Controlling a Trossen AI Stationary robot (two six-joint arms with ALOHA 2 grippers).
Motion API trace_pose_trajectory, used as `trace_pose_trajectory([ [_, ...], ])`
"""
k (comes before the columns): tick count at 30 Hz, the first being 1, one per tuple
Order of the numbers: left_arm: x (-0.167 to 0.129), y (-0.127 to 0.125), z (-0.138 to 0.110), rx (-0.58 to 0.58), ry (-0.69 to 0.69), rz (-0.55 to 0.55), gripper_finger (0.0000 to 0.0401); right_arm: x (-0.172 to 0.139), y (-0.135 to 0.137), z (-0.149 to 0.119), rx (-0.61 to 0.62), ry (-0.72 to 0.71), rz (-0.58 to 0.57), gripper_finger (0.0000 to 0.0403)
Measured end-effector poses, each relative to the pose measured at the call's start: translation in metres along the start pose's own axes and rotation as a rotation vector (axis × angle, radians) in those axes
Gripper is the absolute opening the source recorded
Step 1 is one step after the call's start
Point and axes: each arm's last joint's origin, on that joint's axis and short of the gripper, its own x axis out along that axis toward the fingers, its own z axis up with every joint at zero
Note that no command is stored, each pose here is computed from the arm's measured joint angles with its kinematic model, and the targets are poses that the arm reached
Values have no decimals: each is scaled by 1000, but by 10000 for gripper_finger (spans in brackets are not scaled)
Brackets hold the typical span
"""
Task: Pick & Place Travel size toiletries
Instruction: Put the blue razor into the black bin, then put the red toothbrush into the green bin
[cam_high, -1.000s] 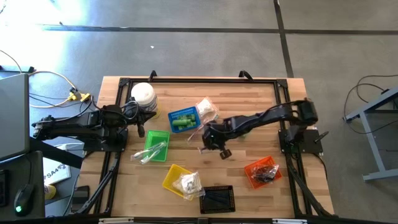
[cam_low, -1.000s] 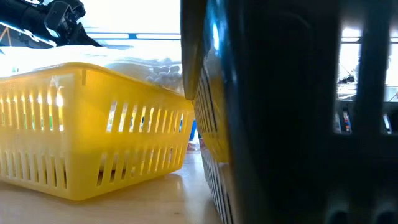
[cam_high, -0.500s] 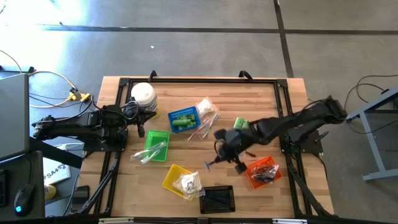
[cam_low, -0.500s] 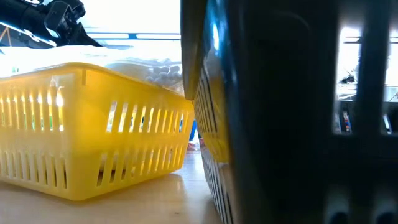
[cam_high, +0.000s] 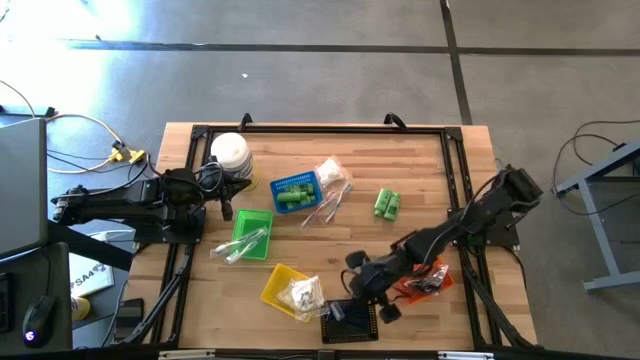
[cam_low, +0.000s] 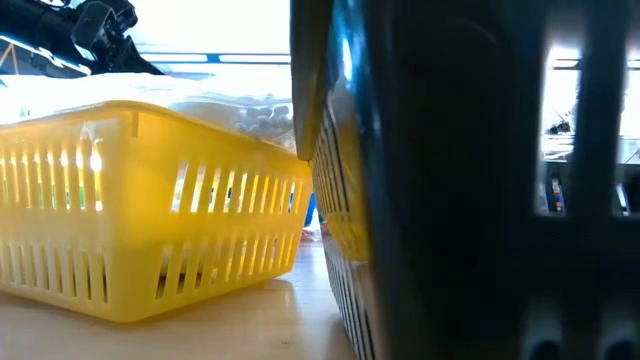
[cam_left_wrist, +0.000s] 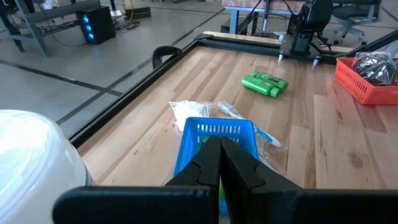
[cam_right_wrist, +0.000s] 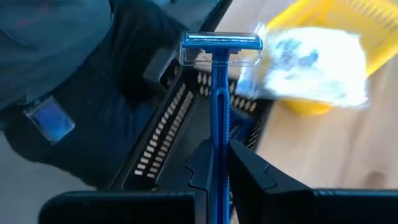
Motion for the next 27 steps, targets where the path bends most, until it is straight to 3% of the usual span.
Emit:
trace_pose_trajectory([
  [9, 0, 0, 0, -6, -1, 1, 1, 65, -5, -23, 82, 114, 131, 28],
  [17, 0, 0, 0, -11, -1, 1, 1, 76, -7, -25, 102, 107, 132, 35],
  [27, 0, 0, 0, -26, 0, -2, 1, 71, -6, -20, 126, 81, 135, 144],
])
